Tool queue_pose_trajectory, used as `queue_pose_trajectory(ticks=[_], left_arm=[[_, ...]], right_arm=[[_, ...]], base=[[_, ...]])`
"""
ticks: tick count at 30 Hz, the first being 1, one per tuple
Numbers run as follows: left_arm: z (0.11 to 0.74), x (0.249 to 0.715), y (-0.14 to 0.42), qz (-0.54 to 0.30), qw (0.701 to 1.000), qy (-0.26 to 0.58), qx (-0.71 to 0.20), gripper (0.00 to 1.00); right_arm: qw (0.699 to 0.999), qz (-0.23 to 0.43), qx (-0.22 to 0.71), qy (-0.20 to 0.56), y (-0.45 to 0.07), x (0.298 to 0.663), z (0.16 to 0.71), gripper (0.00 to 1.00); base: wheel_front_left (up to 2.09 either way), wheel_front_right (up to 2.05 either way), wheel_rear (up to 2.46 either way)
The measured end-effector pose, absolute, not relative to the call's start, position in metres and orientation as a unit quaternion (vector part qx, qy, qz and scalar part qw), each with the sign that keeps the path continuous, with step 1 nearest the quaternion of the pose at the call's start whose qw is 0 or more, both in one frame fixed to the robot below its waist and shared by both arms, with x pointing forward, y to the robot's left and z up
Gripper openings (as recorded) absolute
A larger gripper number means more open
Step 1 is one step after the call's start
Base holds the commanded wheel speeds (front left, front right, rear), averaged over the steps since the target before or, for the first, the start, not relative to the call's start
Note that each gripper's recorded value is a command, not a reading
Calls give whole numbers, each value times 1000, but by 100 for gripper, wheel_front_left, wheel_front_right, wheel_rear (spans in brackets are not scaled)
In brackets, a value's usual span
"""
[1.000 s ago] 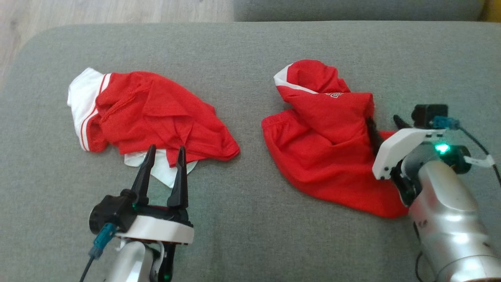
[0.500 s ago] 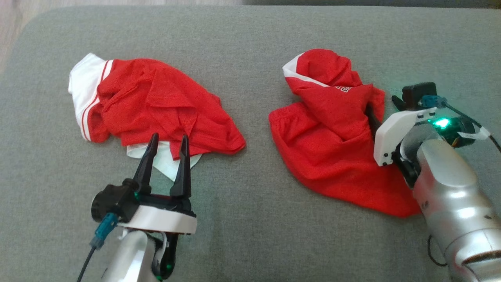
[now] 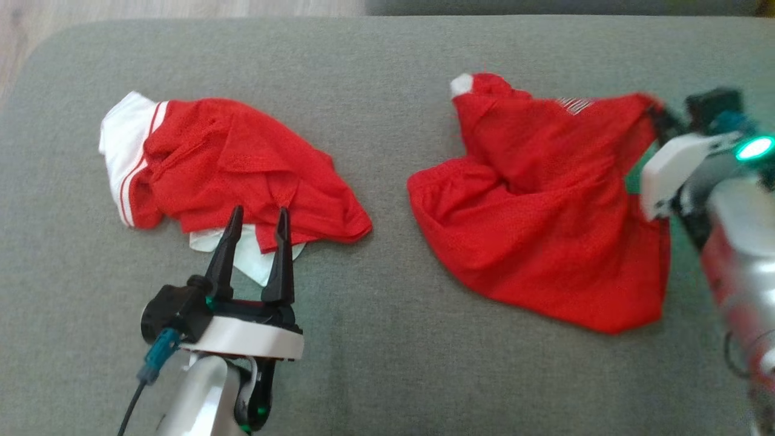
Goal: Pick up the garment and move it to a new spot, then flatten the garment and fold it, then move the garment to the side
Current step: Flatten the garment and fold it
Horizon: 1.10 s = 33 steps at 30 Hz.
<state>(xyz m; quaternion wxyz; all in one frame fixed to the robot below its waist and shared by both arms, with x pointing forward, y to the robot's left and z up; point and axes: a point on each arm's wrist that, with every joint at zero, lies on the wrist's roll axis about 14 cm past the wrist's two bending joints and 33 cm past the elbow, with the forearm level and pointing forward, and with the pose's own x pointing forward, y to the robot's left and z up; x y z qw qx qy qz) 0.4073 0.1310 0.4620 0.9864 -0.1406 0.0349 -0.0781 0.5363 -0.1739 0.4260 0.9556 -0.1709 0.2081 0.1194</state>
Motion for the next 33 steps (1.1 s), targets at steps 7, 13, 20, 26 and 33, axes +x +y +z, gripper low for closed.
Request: queue_pose_trajectory(ticks=[7,13,20,26,33], left_arm=[[467,410,125,-86,986,29,-142,100],[461,412,126,-83,986,35,-142,100],[460,418,129,-80,986,35,-139,100],[466,419,130,-82,987,27,-138,100],[488,421,121,-95,985,-4,-143,100]], right_arm=[[965,28,-214,147,-251,555,485,0],[961,-29,-236,139,-286,563,503,0],[949,-51,-259,169,-297,568,487,100],[958,-61,-237,152,-293,566,491,100],[985,-39,-159,50,-247,554,522,100]], base=[[0,0,0],[0,0,0],[0,0,0],[0,0,0],[0,0,0]])
